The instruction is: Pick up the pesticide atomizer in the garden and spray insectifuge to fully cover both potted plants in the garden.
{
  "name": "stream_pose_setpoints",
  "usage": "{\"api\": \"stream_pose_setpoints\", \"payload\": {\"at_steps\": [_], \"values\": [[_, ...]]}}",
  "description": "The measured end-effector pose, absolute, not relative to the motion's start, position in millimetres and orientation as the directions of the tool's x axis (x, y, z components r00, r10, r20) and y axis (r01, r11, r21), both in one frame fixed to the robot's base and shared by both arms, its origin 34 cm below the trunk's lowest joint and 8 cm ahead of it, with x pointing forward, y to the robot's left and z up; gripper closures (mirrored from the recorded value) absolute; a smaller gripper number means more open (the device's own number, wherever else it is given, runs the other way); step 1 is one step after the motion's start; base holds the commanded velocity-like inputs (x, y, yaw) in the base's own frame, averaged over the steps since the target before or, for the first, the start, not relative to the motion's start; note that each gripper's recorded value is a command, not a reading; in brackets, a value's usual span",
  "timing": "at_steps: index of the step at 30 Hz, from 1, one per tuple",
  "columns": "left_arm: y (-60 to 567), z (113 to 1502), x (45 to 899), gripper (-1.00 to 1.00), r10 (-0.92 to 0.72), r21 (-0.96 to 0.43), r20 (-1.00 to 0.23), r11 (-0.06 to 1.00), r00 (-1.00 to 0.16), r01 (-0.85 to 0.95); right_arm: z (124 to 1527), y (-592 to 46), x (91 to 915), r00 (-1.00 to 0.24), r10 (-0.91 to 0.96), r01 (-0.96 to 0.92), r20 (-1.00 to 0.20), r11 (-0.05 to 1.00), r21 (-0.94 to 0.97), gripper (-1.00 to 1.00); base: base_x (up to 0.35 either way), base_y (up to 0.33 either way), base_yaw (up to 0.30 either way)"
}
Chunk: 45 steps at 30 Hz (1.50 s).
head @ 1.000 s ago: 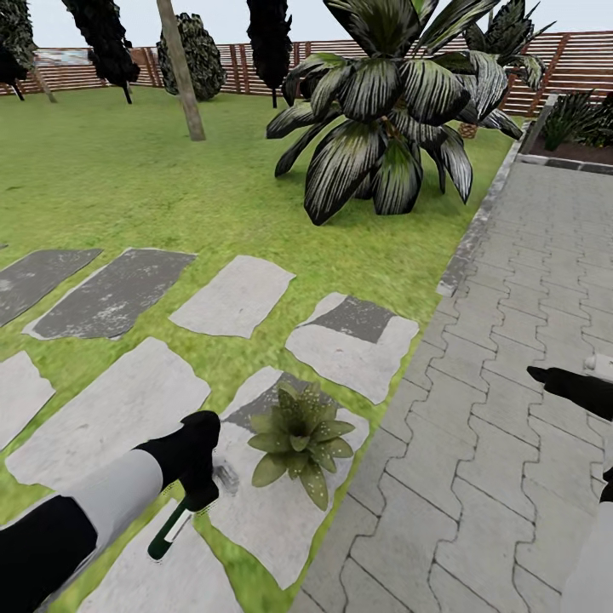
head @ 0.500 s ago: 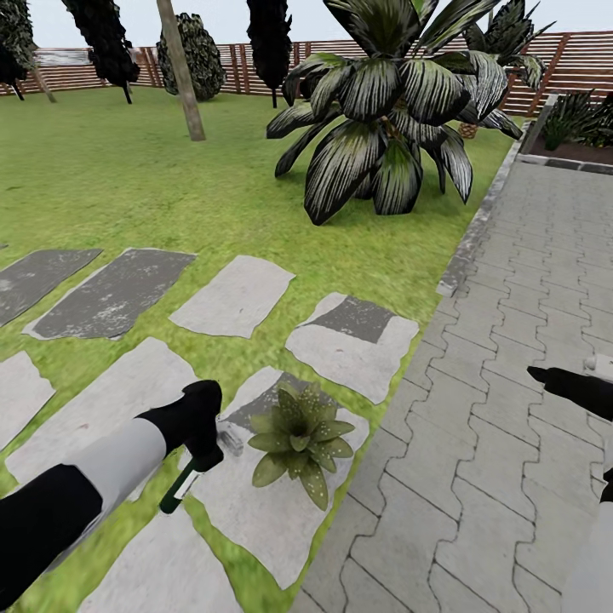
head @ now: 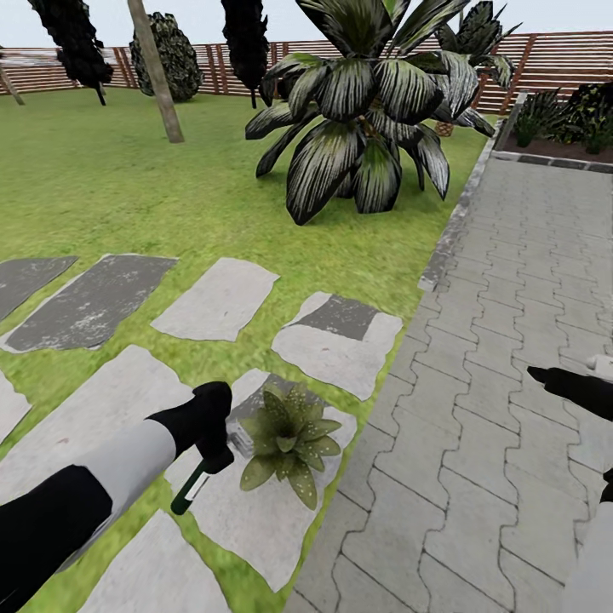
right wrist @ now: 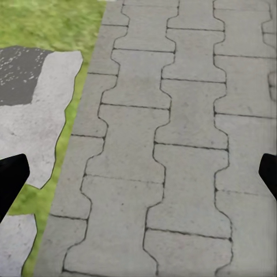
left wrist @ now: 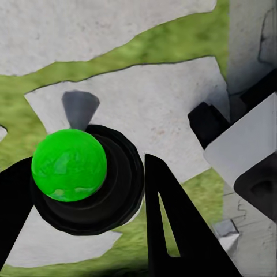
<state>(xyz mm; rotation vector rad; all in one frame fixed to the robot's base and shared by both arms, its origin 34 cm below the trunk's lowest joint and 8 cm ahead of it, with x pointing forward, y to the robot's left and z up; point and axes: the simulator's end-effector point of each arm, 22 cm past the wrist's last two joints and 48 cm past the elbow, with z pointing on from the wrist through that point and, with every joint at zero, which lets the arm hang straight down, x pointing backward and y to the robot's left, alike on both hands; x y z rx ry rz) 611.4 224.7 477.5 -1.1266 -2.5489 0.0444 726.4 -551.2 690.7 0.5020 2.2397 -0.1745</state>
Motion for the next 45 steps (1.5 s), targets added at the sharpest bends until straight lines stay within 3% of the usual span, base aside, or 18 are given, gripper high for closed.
{"api": "stream_pose_setpoints", "payload": {"at_steps": [18, 35, 45], "values": [[232, 452, 558, 1.00, 0.715, -0.224, 0.365, 0.690, -0.597, 0.689, 690, -551, 727, -0.589, 0.297, 0.409, -0.751, 0.911, 0.040, -1.00, 0.000, 0.004, -0.001], [229, 454, 563, 1.00, 0.717, -0.220, 0.358, 0.687, -0.598, 0.693, 690, -551, 727, -0.589, 0.297, 0.409, -0.751, 0.912, 0.039, -1.00, 0.000, 0.264, -0.131], [229, 470, 598, 1.00, 0.720, -0.179, 0.323, 0.683, -0.614, 0.708, 690, -551, 727, -0.589, 0.298, 0.409, -0.751, 0.911, 0.040, -1.00, 0.000, 0.030, -0.007]]}}
